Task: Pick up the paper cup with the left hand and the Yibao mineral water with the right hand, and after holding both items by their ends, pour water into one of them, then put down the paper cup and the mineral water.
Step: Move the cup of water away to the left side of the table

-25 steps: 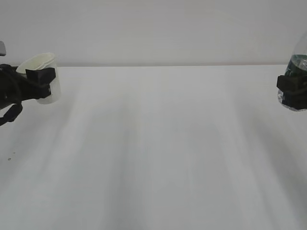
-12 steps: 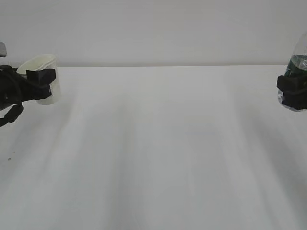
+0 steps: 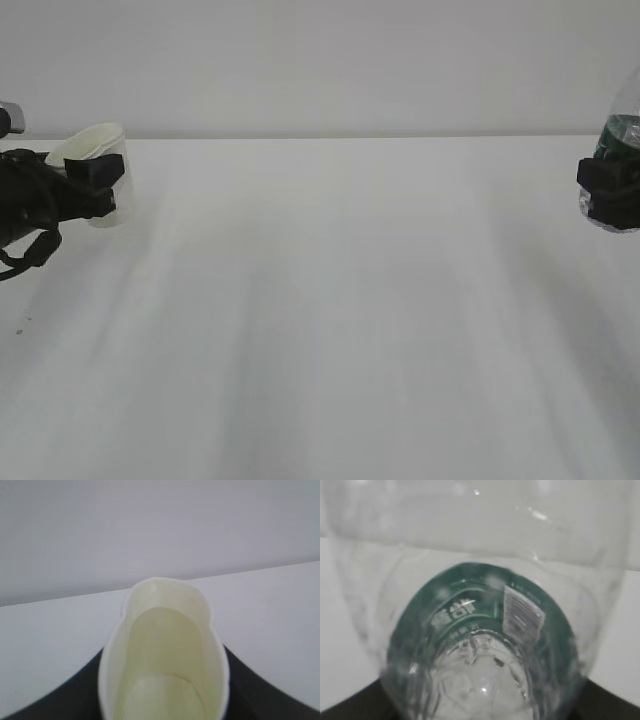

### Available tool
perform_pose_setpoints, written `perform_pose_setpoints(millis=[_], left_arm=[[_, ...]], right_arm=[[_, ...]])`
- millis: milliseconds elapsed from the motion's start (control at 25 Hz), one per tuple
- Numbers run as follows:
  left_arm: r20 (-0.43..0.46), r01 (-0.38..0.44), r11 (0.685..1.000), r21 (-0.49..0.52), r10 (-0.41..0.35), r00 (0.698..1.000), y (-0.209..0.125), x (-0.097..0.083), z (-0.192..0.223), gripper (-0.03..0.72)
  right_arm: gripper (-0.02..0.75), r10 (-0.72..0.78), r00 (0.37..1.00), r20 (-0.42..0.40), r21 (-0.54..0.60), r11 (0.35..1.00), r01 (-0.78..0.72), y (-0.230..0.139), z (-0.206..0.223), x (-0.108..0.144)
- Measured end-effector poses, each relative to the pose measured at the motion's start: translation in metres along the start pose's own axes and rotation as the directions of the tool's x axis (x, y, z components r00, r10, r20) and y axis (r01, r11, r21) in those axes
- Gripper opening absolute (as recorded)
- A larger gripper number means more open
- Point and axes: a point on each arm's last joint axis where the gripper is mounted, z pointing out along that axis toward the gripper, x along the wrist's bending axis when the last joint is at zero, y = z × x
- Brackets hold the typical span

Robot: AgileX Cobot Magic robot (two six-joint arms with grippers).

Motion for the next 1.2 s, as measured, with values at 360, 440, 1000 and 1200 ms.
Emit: perform_pose_setpoints(millis=[360,440,1000,1200], left_arm=[[-0.004,0.002,1.000,-0.014,-0.002,1.000,-0.003,0.001,0.002,0.358],[-0.012,-0.004,1.000,-0.011,0.003,1.000,-0.004,0.002,0.002,0.358],[-0.007,0.009,1.000,-0.002,-0.009,1.000,-0.028,0.004,0.011,0.358],[-0.001,0.003,1.000,-0.018,-0.004,1.000,-0.033,0.004,0.013,0.358]], right_arm=[[0.402,0.000,1.000,0.000,0.000,1.000,0.000,0.000,0.000,0.000],[0.402,0.000,1.000,0.000,0.000,1.000,0.000,0.000,0.000,0.000],[0.402,0.000,1.000,0.000,0.002,1.000,0.000,0.000,0.000,0.000],[0.402,0.000,1.000,0.000,0.002,1.000,0.000,0.000,0.000,0.000]])
